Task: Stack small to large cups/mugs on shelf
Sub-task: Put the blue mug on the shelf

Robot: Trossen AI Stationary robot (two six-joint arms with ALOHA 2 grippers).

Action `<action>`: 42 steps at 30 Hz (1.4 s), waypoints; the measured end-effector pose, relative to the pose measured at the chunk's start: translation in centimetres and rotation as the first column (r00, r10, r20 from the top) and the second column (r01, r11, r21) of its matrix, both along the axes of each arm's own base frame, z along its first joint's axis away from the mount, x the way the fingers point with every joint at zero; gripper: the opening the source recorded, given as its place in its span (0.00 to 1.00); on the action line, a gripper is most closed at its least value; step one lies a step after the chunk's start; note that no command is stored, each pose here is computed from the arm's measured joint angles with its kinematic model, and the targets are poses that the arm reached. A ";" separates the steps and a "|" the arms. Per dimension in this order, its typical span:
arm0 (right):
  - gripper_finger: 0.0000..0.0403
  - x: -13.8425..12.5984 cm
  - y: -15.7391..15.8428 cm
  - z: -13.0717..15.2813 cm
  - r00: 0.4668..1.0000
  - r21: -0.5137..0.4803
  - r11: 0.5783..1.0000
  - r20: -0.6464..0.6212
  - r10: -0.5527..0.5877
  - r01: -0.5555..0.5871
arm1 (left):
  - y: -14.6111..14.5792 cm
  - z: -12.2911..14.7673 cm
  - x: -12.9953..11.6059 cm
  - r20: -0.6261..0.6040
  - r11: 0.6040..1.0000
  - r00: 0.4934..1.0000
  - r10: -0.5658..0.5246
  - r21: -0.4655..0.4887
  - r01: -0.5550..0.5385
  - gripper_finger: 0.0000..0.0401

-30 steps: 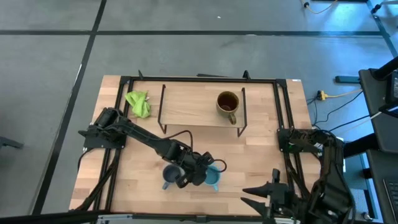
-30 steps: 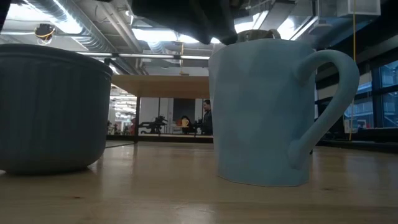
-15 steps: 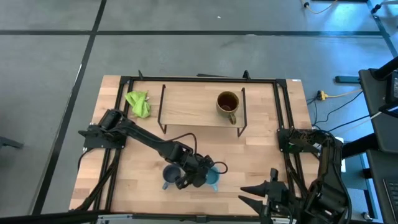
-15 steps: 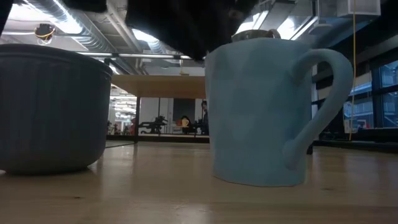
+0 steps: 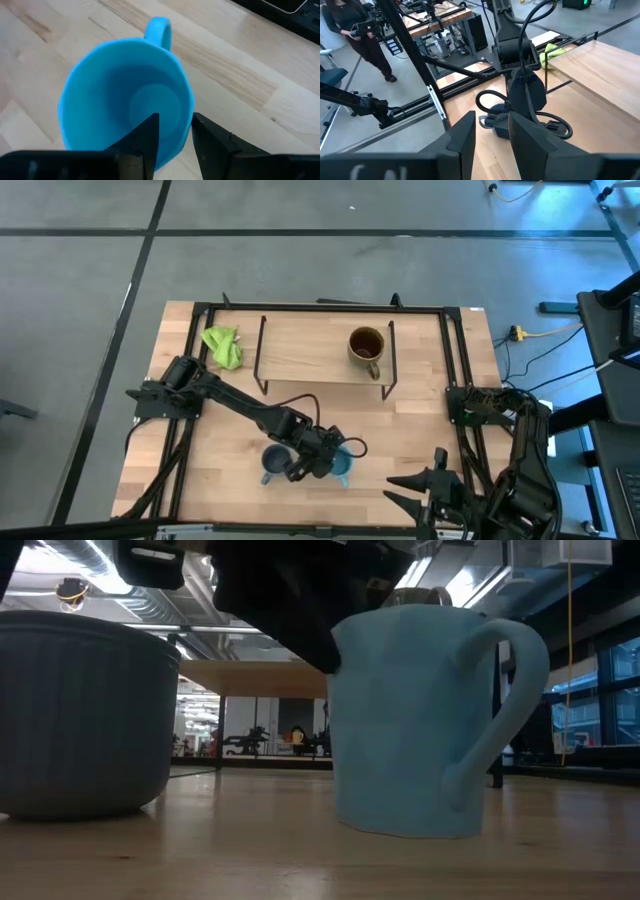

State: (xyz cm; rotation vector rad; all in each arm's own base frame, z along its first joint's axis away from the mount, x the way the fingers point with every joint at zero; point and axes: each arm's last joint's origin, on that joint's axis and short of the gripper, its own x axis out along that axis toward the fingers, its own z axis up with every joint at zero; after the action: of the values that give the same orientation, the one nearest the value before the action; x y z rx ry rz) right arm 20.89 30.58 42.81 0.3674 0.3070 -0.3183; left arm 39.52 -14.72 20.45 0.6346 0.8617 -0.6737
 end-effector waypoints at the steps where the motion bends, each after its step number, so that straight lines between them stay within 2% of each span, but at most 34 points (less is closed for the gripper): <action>1: 0.29 0.0 0.0 0.0 1.000 -0.004 1.000 -0.002 0.000 0.000 | 0.1 0.0 0.0 -0.005 1.000 1.000 0.003 0.002 -0.003 0.26; 15: 0.29 -0.2 -0.3 -0.3 1.000 -0.051 0.999 -0.030 -0.001 -0.001 | 2.0 -0.3 -0.1 -0.083 0.998 0.995 0.053 0.027 -0.051 0.04; 23: 0.29 -0.3 -0.5 -0.3 0.999 -0.057 0.998 -0.037 -0.005 0.003 | 2.1 -0.4 -0.1 -0.071 0.997 0.997 0.036 0.068 -0.031 0.09; 29: 0.29 -0.4 -0.7 -0.5 0.999 -0.050 0.999 -0.048 -0.023 0.020 | 2.3 0.2 -0.3 -0.099 0.992 0.994 0.045 0.118 -0.033 0.04; 34: 0.29 -0.5 -0.9 -0.6 0.998 -0.067 0.998 -0.057 -0.024 0.020 | 3.2 2.0 0.3 -0.095 0.988 0.991 0.092 0.137 -0.078 0.05; 42: 0.29 -0.6 -1.0 -0.7 0.998 -0.081 0.997 -0.065 -0.025 0.019 | 5.5 5.3 0.4 -0.162 0.974 0.969 0.185 0.159 -0.159 0.04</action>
State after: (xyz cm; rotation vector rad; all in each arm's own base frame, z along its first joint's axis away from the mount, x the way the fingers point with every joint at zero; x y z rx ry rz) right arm 20.33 29.63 42.16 0.2817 0.3540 -0.3639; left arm 39.91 -9.22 25.76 0.6283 1.1250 -0.5176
